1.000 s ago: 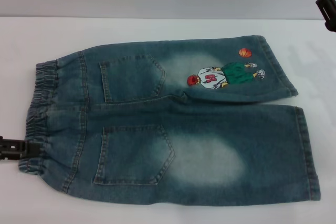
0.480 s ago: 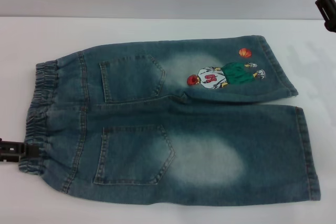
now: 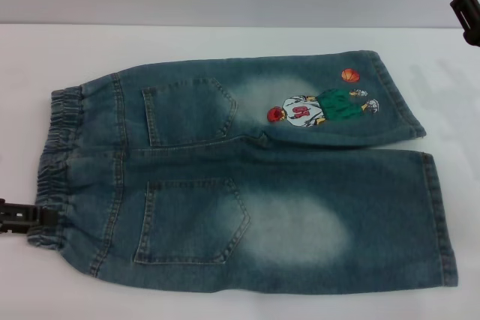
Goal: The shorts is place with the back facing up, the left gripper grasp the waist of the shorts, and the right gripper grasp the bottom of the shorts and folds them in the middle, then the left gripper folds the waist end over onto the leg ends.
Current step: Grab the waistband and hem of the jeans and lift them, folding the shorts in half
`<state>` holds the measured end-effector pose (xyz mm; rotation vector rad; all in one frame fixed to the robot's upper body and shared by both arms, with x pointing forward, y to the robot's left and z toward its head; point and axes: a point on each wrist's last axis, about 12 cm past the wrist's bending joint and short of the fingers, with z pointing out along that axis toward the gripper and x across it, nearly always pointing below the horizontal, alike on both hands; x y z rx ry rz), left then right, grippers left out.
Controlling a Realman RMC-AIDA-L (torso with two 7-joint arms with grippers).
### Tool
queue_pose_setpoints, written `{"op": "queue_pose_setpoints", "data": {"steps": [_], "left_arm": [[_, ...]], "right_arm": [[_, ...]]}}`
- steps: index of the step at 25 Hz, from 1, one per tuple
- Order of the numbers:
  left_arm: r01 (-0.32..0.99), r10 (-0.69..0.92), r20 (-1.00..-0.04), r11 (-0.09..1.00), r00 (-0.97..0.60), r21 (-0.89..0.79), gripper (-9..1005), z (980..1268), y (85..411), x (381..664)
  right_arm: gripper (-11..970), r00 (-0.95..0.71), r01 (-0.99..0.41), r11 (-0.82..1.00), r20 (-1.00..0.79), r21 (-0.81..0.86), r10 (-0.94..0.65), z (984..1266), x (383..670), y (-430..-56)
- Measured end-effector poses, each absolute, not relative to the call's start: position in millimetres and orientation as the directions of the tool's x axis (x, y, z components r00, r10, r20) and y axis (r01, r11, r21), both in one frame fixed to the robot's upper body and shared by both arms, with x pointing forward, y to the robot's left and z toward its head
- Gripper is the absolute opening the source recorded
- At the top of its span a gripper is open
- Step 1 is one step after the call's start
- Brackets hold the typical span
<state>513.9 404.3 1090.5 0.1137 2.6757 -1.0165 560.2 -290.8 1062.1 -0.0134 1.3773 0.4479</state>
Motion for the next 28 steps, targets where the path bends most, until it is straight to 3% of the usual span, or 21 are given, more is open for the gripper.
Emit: {"op": "queue_pose_setpoints", "data": {"steps": [28], "left_arm": [[0.166, -0.008, -0.265, 0.763, -0.964, -0.625, 815, 1090.8, 403.8, 516.0]], "right_arm": [[567, 0.121, -0.316, 0.916, -0.947, 0.248, 0.299, 1062.2, 560.5, -290.4]]}}
